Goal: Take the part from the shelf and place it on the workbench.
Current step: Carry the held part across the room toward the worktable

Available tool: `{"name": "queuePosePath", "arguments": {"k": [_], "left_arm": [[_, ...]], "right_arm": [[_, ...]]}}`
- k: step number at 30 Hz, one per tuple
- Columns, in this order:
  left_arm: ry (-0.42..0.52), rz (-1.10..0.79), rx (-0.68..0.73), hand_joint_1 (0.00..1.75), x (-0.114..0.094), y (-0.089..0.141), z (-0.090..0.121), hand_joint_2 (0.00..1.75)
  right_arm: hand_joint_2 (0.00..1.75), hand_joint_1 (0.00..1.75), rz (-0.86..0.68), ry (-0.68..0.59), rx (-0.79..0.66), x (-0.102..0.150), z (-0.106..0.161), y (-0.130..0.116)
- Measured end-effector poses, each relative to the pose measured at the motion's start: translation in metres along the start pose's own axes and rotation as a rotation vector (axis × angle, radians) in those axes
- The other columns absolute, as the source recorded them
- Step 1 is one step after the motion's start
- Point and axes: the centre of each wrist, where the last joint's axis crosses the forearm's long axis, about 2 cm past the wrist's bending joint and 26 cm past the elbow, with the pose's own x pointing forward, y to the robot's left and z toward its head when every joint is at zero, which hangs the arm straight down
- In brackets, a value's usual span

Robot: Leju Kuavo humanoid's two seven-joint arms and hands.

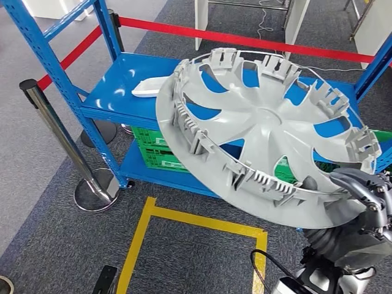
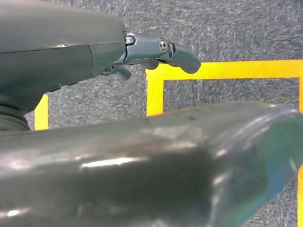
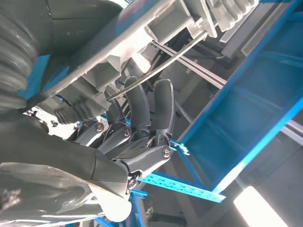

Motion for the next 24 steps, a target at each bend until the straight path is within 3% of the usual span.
{"name": "queuePosePath", "arguments": {"k": [12,18,24], "left_arm": [[-0.017,0.005,-0.008,0.00,-0.002,-0.027,0.011,0.00],[-0.072,0.026,-0.042,0.00,-0.003,-0.024,0.009,0.00],[-0.041,0.010,-0.039,0.00,-0.008,-0.020,0.011,0.00]], "right_arm": [[1.75,1.75,-0.025,0.071,-0.016,-0.001,0.010,-0.013],[1.75,1.75,-0.031,0.061,0.001,-0.001,0.010,-0.006],[1.75,1.75,-0.071,0.107,-0.009,0.000,0.015,-0.005]]}}
